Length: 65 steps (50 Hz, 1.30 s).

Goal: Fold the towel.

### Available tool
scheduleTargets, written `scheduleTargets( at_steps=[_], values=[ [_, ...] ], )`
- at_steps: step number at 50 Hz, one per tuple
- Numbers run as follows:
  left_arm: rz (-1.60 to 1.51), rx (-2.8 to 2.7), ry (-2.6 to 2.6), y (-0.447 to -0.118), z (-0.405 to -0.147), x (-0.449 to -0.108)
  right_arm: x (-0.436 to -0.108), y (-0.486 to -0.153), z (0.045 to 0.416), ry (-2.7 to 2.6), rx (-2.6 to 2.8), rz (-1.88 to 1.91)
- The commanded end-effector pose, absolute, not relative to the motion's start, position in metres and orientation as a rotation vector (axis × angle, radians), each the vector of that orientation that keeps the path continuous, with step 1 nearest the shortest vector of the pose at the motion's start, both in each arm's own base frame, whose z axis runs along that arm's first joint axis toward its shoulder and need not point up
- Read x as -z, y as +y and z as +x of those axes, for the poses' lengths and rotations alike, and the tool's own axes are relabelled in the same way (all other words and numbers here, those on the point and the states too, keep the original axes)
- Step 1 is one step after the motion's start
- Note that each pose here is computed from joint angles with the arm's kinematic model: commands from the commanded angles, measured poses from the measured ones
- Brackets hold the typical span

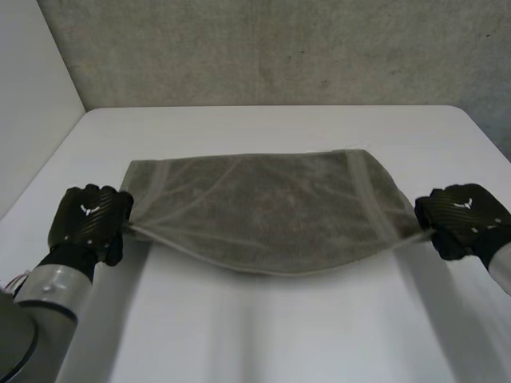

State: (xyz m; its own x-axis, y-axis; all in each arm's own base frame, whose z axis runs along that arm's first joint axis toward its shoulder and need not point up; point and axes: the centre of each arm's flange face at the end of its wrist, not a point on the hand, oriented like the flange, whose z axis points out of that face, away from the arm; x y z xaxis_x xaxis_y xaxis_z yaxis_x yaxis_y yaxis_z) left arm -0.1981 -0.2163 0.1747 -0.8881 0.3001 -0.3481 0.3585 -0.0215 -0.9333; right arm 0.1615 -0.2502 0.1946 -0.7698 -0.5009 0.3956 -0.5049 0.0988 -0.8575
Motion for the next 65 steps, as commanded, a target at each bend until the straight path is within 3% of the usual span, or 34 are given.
scheduleTargets(
  at_steps=[1, 10, 18, 28, 36, 47, 58, 62, 65],
  values=[
    [0.730, 2.094, 2.167, -0.188, -0.190, -0.195, -0.217, -0.233, 0.135, -2.328, -1.717, 1.107],
    [0.768, 2.126, 2.163, -0.182, -0.192, -0.205, -0.240, -0.235, 0.119, -2.270, -1.807, 1.120],
    [0.865, 2.068, 2.256, -0.213, -0.204, -0.181, -0.233, -0.257, 0.124, -2.298, -1.823, 1.191],
    [0.884, 2.010, 2.310, -0.303, -0.230, -0.139, -0.188, -0.334, 0.173, -2.281, -1.675, 1.208],
    [0.861, 2.108, 2.222, -0.369, -0.250, -0.129, -0.180, -0.399, 0.201, -2.253, -1.813, 1.030],
    [0.825, 2.181, 2.140, -0.424, -0.270, -0.119, -0.159, -0.449, 0.238, -2.168, -1.947, 0.935],
    [0.850, 2.118, 2.216, -0.418, -0.279, -0.100, -0.140, -0.453, 0.251, -2.157, -1.918, 0.904],
    [0.859, 2.081, 2.247, -0.408, -0.278, -0.101, -0.131, -0.439, 0.253, -2.208, -1.846, 0.919],
    [0.846, 2.072, 2.252, -0.398, -0.272, -0.116, -0.142, -0.426, 0.250, -2.226, -1.829, 0.925]
  ],
)
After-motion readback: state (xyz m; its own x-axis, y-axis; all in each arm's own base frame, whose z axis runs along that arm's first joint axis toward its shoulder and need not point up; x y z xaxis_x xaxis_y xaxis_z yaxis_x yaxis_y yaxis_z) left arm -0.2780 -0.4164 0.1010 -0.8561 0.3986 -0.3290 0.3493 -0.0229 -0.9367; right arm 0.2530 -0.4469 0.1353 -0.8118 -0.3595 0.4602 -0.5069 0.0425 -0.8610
